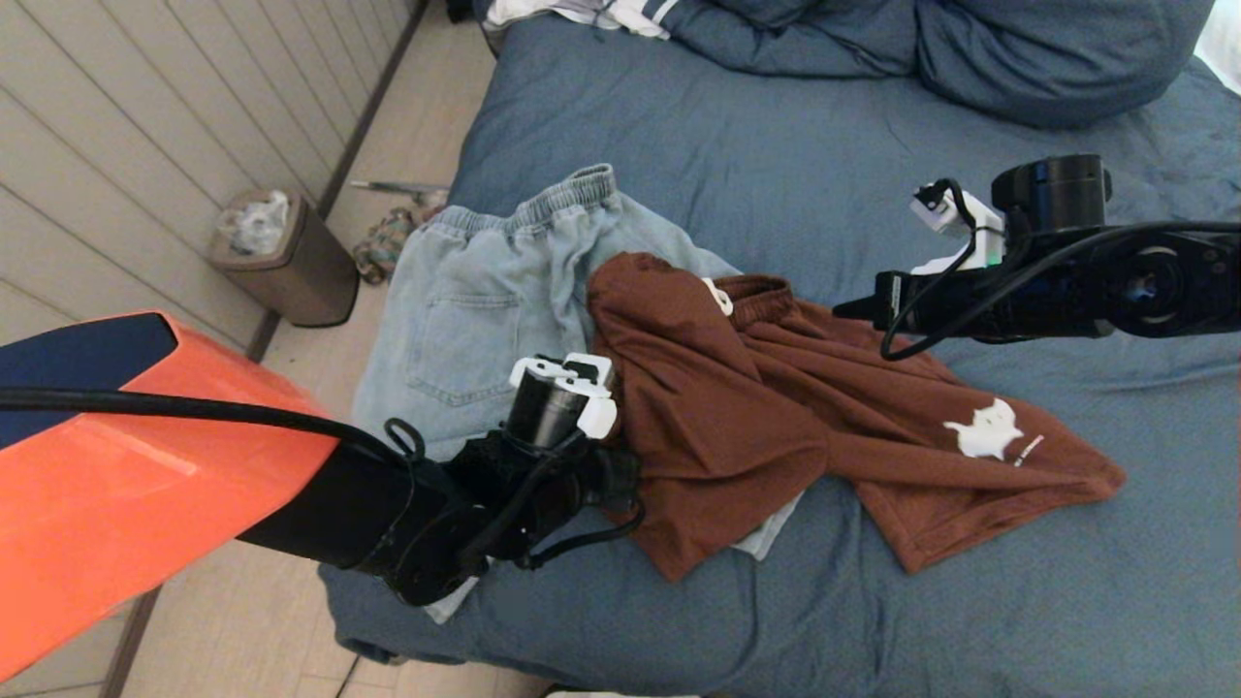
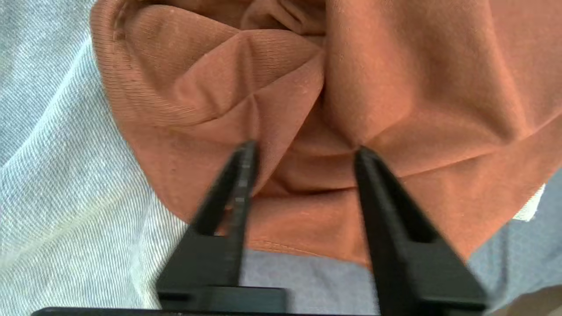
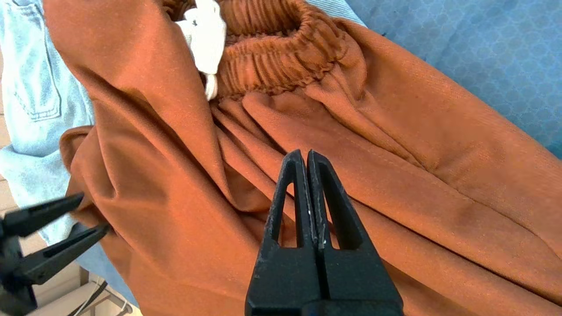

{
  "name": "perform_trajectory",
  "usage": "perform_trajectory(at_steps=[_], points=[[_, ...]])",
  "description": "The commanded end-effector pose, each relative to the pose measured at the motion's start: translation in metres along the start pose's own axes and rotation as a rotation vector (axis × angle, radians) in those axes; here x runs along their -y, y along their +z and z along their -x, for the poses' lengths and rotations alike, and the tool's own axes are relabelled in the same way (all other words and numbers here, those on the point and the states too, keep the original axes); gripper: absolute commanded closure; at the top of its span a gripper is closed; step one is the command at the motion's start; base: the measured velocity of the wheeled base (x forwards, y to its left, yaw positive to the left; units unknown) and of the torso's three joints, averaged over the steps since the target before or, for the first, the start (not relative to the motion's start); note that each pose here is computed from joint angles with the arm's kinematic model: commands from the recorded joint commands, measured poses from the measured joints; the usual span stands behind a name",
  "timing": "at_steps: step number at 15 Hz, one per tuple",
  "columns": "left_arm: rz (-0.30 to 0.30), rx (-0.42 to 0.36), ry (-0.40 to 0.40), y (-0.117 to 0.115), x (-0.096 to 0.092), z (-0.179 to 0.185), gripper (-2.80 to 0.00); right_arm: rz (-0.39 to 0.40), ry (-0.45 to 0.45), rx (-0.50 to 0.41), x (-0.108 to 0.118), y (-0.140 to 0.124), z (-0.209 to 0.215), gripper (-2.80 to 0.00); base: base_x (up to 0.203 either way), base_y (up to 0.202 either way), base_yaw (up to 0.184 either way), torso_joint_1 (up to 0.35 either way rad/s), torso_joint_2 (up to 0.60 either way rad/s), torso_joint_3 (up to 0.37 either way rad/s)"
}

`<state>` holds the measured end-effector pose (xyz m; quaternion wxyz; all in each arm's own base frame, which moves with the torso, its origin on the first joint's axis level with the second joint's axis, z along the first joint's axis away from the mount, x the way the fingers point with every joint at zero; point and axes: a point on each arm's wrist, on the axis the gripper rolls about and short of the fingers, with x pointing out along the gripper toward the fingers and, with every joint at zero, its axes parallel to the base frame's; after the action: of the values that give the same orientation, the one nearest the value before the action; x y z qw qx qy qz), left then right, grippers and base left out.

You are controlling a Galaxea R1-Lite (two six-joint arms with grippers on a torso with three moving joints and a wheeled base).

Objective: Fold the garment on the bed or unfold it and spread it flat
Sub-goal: Unford the brown shorts

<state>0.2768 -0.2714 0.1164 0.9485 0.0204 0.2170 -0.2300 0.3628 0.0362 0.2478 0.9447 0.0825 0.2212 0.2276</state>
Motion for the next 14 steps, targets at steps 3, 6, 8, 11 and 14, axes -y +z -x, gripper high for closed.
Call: perform_trajectory(at_steps=[3, 6, 8, 11, 14], points=[[-0.002, 0.015, 0.027, -0.001, 0.002, 0.002, 0.0, 0.001, 0.001, 0.007, 0.0, 0.002, 0.002, 0.0, 0.0, 0.0, 0.0, 0.0, 0.0, 0.0], [-0.024, 0.031, 0.045, -0.001, 0.017, 0.01, 0.0, 0.002, -0.001, 0.012, 0.0, 0.003, 0.004, 0.0, 0.0, 0.0, 0.0, 0.0, 0.0, 0.0], [-0.068, 0.059, 0.074, 0.002, 0.025, 0.018, 0.0, 0.004, -0.001, 0.017, 0.0, 0.004, 0.006, 0.0, 0.0, 0.0, 0.0, 0.0, 0.0, 0.0], [-0.073, 0.089, 0.047, 0.02, 0.03, 0.048, 0.0, 0.008, 0.0, 0.027, -0.002, 0.007, 0.009, 0.0, 0.0, 0.0, 0.0, 0.0, 0.0, 0.0], [-0.105, 0.043, -0.008, 0.028, 0.039, 0.09, 0.0, 0.01, 0.001, 0.035, -0.002, 0.009, 0.011, 0.0, 0.0, 0.0, 0.0, 0.0, 0.0, 0.0]])
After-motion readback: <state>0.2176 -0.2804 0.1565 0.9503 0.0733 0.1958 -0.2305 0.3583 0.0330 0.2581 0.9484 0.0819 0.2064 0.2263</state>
